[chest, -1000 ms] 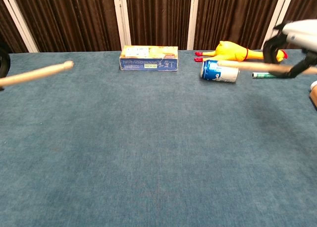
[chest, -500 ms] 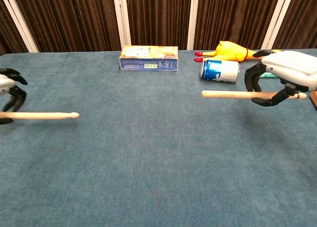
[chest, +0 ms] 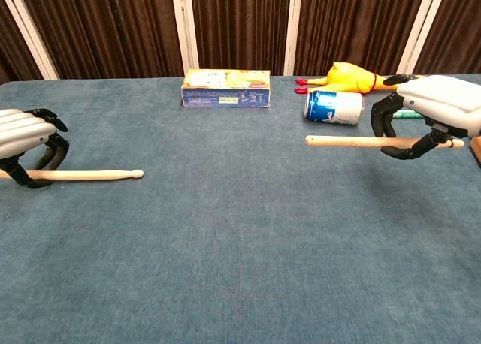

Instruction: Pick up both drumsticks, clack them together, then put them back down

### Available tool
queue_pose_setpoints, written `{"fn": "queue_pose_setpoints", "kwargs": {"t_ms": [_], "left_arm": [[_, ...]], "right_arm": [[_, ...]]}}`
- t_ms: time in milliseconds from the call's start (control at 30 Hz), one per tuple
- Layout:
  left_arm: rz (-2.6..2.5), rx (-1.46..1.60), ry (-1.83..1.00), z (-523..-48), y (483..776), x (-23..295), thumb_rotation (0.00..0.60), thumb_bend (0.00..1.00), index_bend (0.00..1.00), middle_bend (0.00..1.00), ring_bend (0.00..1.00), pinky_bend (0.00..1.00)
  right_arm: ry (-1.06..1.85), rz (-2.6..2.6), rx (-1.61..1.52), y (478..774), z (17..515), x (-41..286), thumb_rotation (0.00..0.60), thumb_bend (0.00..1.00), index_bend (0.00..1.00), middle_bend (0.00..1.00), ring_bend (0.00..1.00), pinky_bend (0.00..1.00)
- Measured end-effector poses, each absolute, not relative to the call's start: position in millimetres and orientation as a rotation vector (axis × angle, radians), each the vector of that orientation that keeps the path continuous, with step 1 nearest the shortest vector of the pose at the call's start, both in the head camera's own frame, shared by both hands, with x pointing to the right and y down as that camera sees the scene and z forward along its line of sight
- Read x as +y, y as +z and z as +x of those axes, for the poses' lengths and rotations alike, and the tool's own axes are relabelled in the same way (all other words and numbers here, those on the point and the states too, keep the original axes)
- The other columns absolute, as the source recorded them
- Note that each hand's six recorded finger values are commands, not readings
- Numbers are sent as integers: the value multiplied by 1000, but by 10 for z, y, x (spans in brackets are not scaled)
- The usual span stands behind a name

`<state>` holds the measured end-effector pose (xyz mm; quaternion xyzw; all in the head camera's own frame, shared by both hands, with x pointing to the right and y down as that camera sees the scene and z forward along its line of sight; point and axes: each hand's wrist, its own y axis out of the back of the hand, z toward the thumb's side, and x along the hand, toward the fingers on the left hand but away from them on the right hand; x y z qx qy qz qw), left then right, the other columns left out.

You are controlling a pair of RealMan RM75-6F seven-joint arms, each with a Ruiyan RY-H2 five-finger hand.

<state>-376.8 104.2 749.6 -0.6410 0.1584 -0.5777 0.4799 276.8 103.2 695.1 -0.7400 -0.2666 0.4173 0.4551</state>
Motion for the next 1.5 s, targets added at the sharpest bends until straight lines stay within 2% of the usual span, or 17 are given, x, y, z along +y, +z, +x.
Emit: {"fn": "queue_pose_setpoints", "kwargs": {"t_ms": [667,833,1000,1200,1300,1500], "left_arm": [[-1580,468,-1400,-3439,7563,800,600,420,598,585,120,0],[-1593,479,-1409,-3403,7589,804,600,416,553,566,100,0],[-1605,463,-1423,-3368,7624,829,600,409,447,489,70,0],[-1630,462,-1427,-3319,7603,827,600,406,359,313,3,0],[-1627,461,-1427,-3312,7555,804,600,406,318,244,0,0],[-1629,490,-1395,-3286,7333,727,600,406,309,206,0,0]], "right_arm": [[1078,-1806,-660,6933,2948,1019,600,466,719,619,397,63],[1081,-1803,-665,6915,2980,1011,600,465,719,619,397,63],[1086,-1801,-671,6904,2998,998,600,466,719,619,397,63],[1094,-1804,-679,6900,3014,988,600,467,719,619,397,63],[1098,-1808,-682,6904,3009,985,600,466,719,619,397,63],[1100,-1821,-684,6943,2951,988,600,466,718,619,397,63]]}}
